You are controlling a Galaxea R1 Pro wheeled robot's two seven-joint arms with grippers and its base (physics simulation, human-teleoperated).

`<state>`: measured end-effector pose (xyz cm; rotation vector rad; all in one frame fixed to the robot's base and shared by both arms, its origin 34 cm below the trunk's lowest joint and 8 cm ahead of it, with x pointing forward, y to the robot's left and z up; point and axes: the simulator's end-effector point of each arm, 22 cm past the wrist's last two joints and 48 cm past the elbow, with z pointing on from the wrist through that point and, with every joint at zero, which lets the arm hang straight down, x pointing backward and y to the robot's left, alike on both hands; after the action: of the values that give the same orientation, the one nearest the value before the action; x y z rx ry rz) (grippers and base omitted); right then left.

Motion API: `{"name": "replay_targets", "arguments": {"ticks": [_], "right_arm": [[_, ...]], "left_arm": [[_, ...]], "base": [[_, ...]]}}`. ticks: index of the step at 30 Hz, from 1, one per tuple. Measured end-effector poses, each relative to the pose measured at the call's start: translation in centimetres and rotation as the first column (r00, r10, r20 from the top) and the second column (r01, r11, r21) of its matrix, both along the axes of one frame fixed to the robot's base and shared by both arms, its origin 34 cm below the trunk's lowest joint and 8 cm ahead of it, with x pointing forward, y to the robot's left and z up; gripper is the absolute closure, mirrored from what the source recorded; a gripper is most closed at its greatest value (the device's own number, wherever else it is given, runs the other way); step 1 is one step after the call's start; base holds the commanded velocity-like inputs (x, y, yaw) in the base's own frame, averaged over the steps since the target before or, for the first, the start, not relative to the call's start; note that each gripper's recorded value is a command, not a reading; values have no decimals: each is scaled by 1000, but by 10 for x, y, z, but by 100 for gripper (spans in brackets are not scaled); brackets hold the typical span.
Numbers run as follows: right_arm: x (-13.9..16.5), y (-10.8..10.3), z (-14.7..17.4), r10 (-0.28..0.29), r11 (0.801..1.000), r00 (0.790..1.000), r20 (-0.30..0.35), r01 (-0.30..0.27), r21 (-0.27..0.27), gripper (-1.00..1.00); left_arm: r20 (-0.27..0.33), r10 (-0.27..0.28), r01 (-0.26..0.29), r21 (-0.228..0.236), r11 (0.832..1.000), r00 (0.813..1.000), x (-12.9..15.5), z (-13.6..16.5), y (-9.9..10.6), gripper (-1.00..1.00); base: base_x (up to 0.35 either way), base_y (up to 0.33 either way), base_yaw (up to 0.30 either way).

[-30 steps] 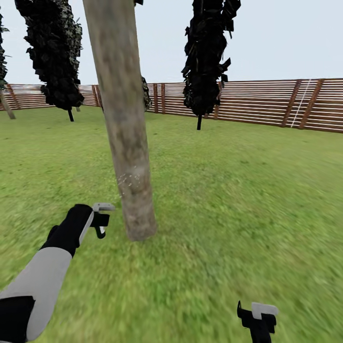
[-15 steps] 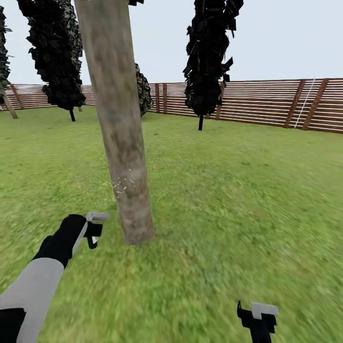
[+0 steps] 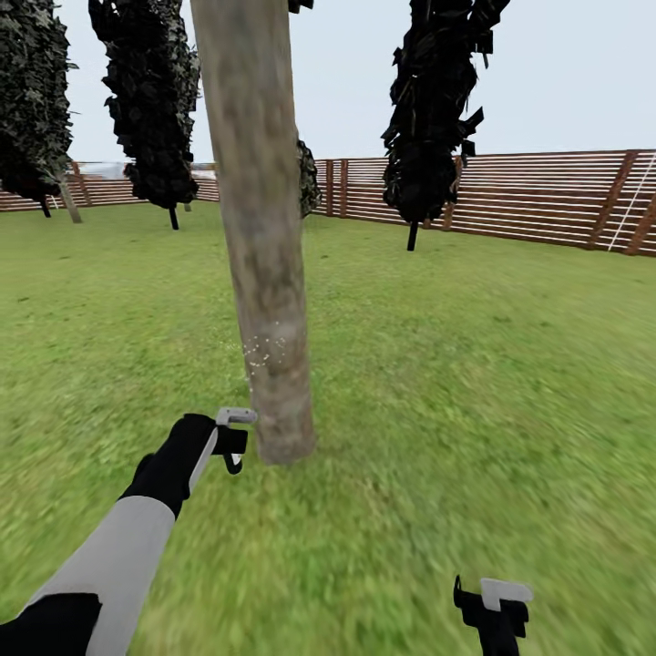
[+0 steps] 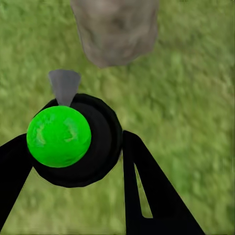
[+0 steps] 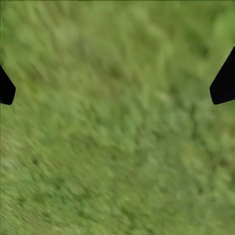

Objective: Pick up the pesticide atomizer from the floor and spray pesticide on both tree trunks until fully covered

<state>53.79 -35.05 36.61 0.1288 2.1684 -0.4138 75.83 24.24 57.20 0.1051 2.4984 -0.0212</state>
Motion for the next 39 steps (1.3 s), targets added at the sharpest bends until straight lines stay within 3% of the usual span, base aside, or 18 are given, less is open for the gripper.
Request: {"name": "replay_targets", "arguments": {"ticks": [16, 19, 22, 24, 26, 29, 31, 32, 36, 39], "right_arm": [[0, 0, 0, -2, 1000, 1000, -1, 2, 0, -100], [0, 0, 0, -1, 1000, 1000, -1, 1, 0, -100], [0, 0, 0, -1, 1000, 1000, -2, 1, 0, -100], [0, 0, 0, 0, 1000, 1000, -2, 0, 0, -100], [0, 0, 0, 0, 1000, 1000, -2, 0, 0, -100], [0, 0, 0, 0, 1000, 1000, -1, 0, 0, -100], [0, 0, 0, 0, 1000, 1000, -2, 0, 0, -100], [0, 0, 0, 0, 1000, 1000, -2, 0, 0, -100], [0, 0, 0, 0, 1000, 1000, -1, 0, 0, -100], [0, 1, 0, 1, 1000, 1000, -2, -1, 0, -100]], "left_arm": [[0, 10, -10, 16, 1000, 1000, -1, -1, 12, 100], [-2, 30, -30, 43, 999, 1000, -2, -2, 34, 100], [-2, 84, -83, 105, 991, 996, -6, -1, 92, 100], [-9, 108, -106, 125, 986, 994, -13, -4, 117, 100], [-15, 114, -111, 127, 986, 993, -16, -7, 122, 100], [-24, 95, -92, 96, 991, 995, -17, -14, 99, 100], [-33, 55, -53, 46, 998, 998, -16, -19, 55, 100], [-34, 43, -42, 34, 999, 998, -16, -20, 42, 100], [-35, 25, -24, 23, 999, 999, -16, -21, 24, 100], [-37, 33, -32, 37, 999, 999, -18, -23, 33, 100]], "base": [[111, -218, -88], [5, -8, -9], [1, -1, -1], [0, 0, 0], [0, 0, 0], [0, 0, 0], [0, 0, 0], [0, 0, 0], [0, 0, 0], [0, 0, 0]]}}
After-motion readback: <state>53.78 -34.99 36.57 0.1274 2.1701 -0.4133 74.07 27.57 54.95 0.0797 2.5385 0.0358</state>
